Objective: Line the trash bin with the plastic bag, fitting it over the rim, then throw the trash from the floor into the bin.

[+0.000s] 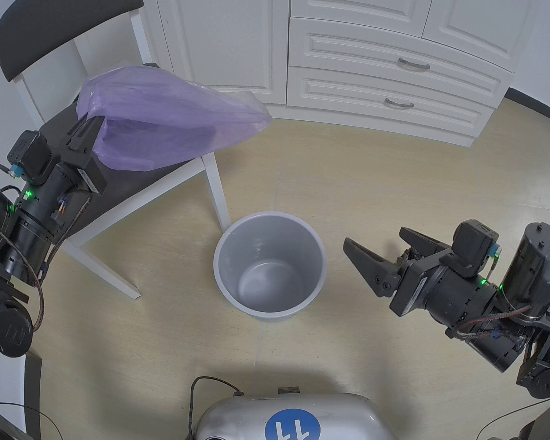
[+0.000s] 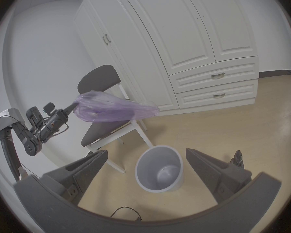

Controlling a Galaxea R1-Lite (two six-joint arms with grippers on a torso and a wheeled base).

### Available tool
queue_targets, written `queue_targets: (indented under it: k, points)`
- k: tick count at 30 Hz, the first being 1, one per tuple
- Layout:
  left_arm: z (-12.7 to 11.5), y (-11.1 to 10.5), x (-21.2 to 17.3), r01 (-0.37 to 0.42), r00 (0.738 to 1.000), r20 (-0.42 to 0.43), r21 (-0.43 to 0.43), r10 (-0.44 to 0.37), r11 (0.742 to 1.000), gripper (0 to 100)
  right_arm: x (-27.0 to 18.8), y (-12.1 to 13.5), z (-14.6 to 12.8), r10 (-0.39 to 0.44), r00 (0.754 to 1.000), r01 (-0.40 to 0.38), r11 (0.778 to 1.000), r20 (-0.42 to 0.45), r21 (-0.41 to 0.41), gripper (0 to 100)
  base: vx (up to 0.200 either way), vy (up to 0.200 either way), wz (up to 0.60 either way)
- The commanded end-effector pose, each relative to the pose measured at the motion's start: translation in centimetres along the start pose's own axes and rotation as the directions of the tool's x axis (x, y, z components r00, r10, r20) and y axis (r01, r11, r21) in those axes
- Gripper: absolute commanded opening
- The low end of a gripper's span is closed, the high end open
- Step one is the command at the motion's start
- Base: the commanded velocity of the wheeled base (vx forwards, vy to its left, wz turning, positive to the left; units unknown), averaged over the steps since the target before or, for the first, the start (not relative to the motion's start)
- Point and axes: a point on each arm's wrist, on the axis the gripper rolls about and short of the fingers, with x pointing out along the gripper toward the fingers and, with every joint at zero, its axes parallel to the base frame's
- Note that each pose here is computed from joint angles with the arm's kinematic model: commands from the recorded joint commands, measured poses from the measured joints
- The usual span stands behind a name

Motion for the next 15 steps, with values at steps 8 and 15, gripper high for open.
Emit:
queue_targets:
  k: [8, 15]
  points:
    - [2.5, -2.1, -1.5, 0.077, 0.995, 0.067, -0.049, -0.074, 0.996, 0, 1.8, 0.5, -2.2, -0.015, 1.0, 0.015, 1.0, -0.017, 0.012, 100, 0.0, 0.0, 0.0]
    - [2.8, -3.5, -2.1, 0.11, 0.992, 0.065, -0.054, -0.107, 0.992, 0, 3.4, 0.3, -5.6, -0.028, 0.997, 0.028, 1.0, -0.066, -0.007, 100, 0.0, 0.0, 0.0]
